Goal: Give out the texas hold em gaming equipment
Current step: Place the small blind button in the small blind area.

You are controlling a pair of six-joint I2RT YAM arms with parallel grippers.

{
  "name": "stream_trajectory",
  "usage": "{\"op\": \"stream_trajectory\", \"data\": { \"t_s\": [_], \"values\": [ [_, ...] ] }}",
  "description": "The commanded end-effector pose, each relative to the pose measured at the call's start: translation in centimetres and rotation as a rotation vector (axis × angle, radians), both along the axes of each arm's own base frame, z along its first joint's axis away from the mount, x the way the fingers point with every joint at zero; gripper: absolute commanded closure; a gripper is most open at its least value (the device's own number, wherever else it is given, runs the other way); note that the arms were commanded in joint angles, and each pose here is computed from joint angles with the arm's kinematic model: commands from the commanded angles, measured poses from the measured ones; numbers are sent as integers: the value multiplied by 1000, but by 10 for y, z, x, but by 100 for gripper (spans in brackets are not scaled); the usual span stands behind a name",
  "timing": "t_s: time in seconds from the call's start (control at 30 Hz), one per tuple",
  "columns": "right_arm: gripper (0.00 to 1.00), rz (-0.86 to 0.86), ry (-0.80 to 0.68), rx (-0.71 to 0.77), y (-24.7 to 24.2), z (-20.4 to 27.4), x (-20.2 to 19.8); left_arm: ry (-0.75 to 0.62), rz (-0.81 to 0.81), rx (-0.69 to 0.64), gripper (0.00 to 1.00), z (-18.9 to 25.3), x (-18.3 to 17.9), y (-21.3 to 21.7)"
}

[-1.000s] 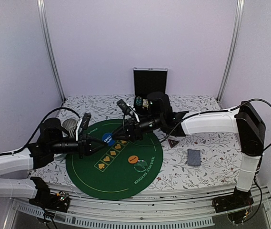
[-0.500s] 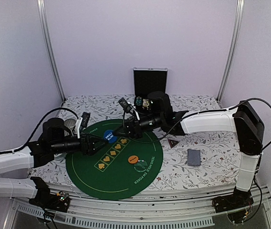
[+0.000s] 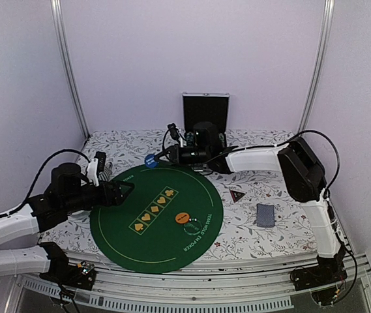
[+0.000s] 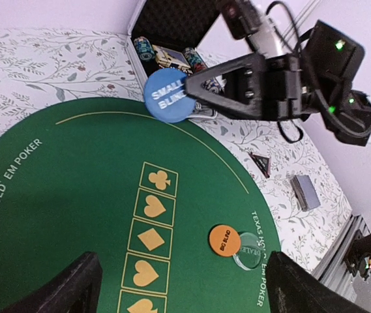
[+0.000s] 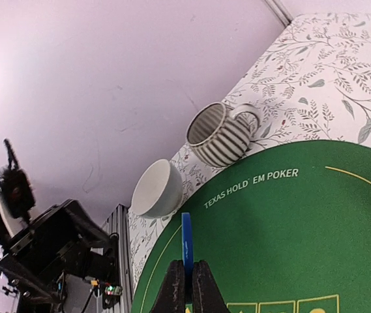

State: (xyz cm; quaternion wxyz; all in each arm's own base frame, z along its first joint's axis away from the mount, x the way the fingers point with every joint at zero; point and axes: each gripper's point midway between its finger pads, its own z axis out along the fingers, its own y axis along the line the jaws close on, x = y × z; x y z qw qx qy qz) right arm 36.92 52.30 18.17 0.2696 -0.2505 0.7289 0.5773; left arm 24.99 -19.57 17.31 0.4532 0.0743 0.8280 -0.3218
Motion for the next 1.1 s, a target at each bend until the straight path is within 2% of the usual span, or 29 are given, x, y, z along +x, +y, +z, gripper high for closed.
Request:
{"op": "stream_trajectory", "data": {
  "t_s": [0.0,0.47,0.8,0.9,1.07],
  "values": [
    [98,-100,147,1,16,-43,38,16,80,10,10,-6,2,18],
    [98,-254,292,-13,32,-124,81,16,76,-61,6,10,-12,24],
    [98,-292,368,-20,25,-153,92,17,83,30,5,0,0,23],
    [98,-265,404,-20,26,-155,87,29,88,36,5,0,2,23],
    [98,-175,465,-39,40,-160,56,14,102,27,5,2,1,26]
  ]
}}
